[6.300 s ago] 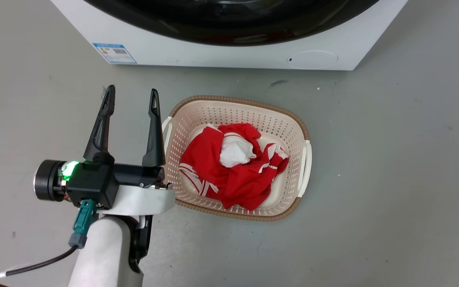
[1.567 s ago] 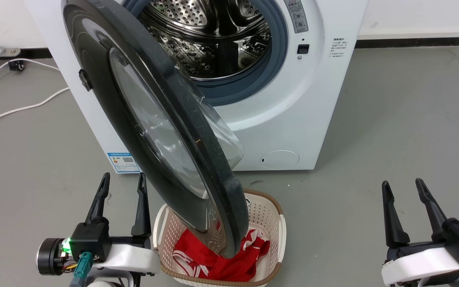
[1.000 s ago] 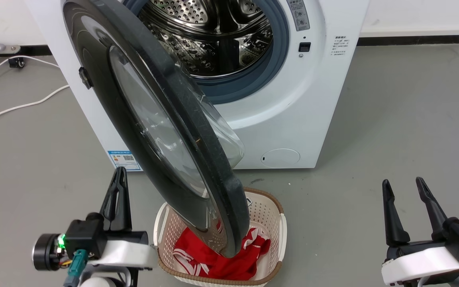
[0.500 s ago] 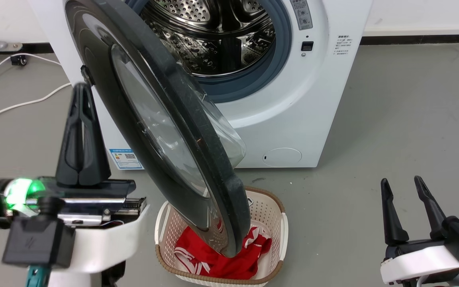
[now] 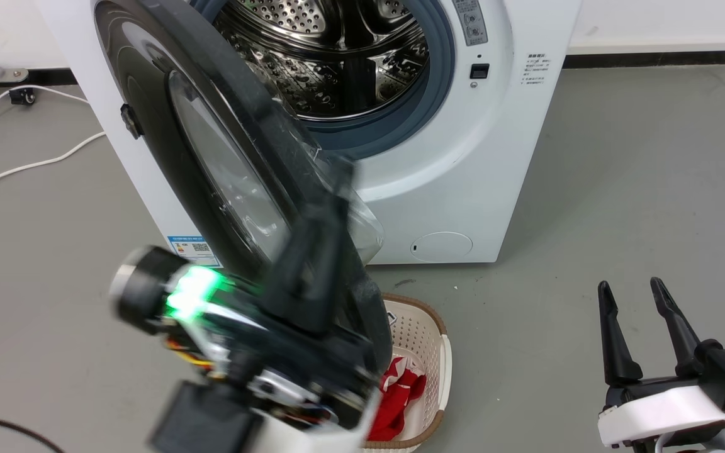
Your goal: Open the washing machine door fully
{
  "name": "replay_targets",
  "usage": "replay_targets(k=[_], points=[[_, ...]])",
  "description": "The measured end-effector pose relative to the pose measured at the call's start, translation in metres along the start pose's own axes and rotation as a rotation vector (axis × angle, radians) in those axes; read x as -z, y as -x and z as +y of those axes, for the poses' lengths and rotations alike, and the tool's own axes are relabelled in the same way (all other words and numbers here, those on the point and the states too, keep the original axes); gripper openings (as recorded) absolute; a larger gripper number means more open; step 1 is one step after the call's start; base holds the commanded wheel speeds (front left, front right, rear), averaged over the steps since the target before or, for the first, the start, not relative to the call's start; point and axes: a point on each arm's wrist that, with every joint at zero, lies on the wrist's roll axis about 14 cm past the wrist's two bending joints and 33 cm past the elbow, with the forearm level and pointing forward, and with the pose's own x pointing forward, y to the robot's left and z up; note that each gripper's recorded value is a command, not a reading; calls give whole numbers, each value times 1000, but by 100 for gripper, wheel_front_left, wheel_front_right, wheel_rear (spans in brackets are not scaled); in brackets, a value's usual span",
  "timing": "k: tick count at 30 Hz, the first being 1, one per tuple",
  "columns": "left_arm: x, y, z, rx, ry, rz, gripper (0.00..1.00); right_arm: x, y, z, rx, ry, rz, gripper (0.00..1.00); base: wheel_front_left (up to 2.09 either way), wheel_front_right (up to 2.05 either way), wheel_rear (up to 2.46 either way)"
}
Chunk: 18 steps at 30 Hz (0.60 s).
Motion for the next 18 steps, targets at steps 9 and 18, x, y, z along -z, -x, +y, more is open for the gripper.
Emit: replay_targets(k=[9,18], points=[[66,41,-56,93,226,342,0,4,-1,0,0,-15,9,100,0,0,0],[119,97,-62,29,284,655,0,10,-2,7,-17,-33,28,100,0,0,0]])
